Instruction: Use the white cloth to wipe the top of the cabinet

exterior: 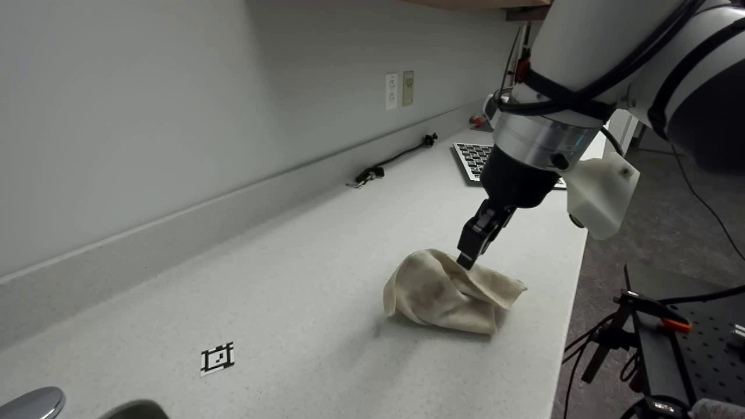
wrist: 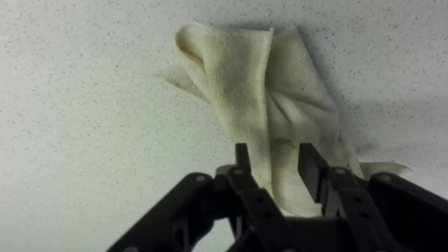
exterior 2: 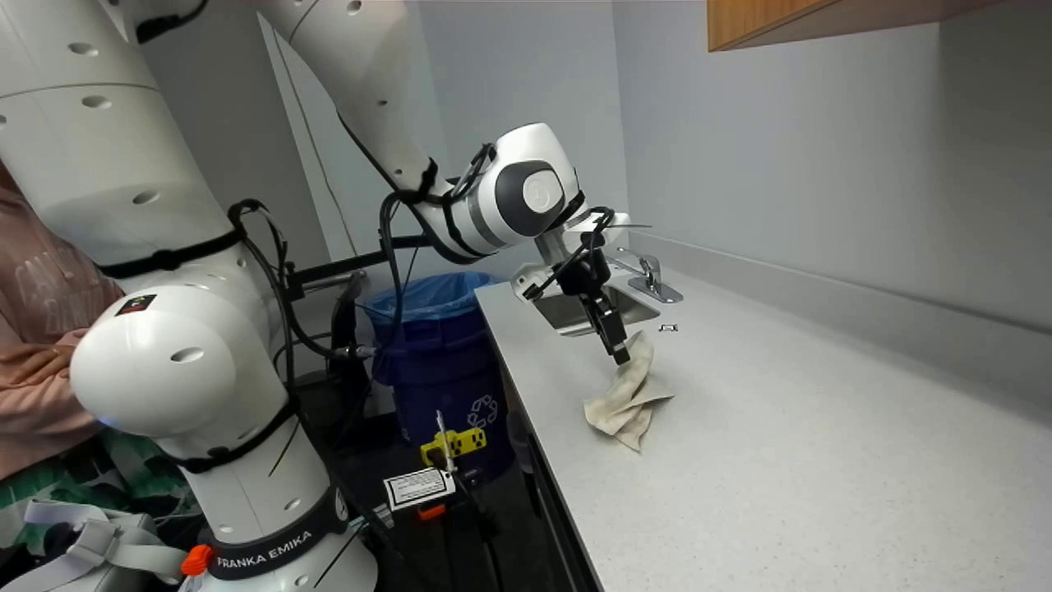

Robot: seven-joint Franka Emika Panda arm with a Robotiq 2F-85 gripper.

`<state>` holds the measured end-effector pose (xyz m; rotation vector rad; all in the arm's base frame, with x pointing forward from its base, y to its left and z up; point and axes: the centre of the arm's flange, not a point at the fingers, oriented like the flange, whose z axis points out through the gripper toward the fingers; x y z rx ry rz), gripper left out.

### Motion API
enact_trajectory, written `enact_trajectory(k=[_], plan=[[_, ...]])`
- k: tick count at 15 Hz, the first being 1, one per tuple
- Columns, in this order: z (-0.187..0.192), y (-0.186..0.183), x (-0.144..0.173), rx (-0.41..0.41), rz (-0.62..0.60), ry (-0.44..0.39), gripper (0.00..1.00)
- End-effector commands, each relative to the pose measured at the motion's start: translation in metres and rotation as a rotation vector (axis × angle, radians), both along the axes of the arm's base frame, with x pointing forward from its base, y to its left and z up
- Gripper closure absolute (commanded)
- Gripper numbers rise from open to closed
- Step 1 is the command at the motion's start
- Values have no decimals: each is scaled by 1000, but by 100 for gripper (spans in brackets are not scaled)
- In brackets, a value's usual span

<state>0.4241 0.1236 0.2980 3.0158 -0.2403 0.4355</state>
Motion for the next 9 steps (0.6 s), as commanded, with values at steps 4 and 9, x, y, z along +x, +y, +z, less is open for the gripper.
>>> enact_trajectory(k=[4,9], plan=[[-28,9,26,74,47,18,100],[-59,10,35,100,54,71,100]])
